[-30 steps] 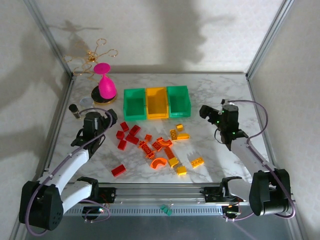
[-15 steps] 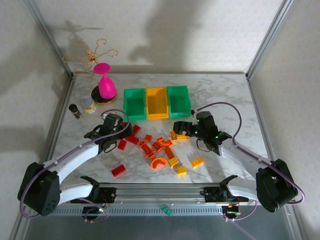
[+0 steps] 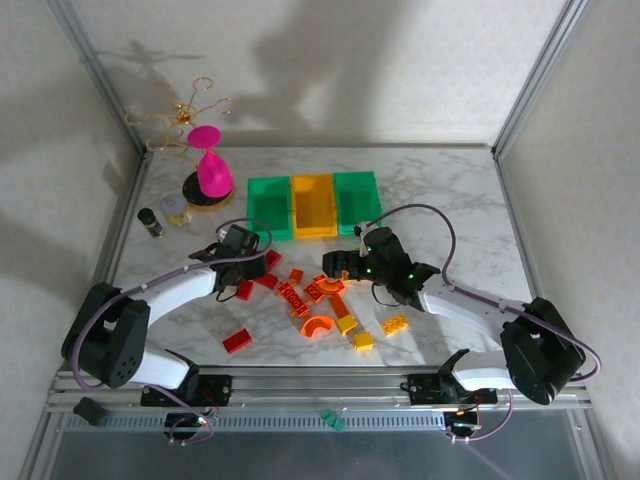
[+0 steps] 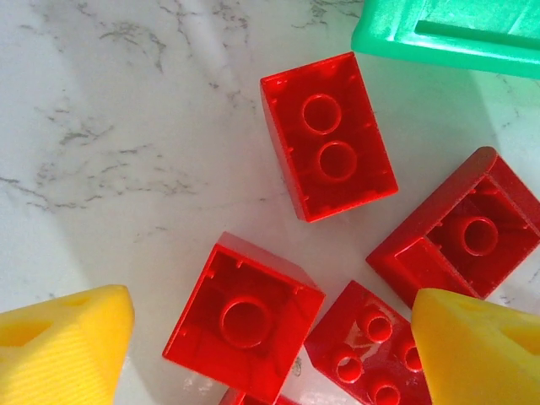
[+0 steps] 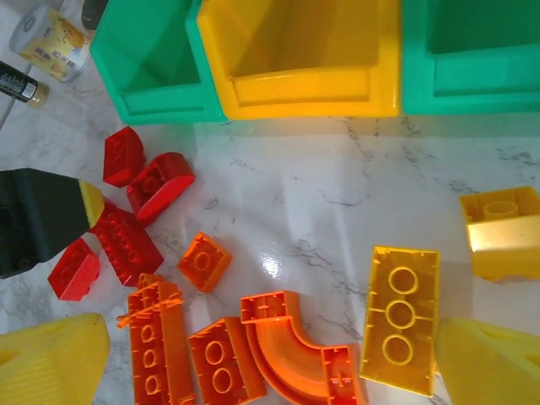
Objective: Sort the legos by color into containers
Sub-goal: Pick up the lego from the middle-left of the table.
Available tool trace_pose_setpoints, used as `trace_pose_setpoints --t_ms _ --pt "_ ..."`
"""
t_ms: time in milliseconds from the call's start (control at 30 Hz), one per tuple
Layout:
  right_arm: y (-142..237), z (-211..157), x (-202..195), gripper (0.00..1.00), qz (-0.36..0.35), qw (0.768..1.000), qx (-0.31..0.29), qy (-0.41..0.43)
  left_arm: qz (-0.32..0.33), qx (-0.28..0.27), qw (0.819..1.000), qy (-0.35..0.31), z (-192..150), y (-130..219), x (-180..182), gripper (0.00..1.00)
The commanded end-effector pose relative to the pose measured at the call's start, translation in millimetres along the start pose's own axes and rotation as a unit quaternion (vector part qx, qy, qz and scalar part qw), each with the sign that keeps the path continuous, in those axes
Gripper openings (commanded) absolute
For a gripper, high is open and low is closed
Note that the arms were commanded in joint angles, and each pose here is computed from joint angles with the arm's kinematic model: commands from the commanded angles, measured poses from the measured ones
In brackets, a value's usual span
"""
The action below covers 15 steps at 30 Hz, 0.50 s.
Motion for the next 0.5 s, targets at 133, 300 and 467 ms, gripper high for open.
trace_pose_setpoints --t_ms 133,300,467 --pt "-0.1 11.2 3.9 0.99 -0.013 1.0 -0.023 -0.003 0.017 -0.02 1.0 -0.016 6.7 -3.1 -1.6 0.74" --pt "-1.2 12.2 7.5 0.99 -0.008 1.0 -0.024 -0.001 0.012 -0.017 1.0 -0.017 4.3 -5.8 -2.1 0.63" --pt "-2.7 14.1 10.0 0.99 -0.002 1.0 -0.027 -0.007 0.023 -0.017 0.999 -0.021 3.4 -5.1 1.7 0.49"
Point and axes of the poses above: each hand's point on the last joint's axis, 136 mm out from that joint toward the fingers, its own y axis back along the fingers, its own x axis along the line the jaws close on, z = x × y, the point moved 5 cm from there along y, back along the fingers, and after that the axes turned 11 degrees about y, right-handed, at the moved point
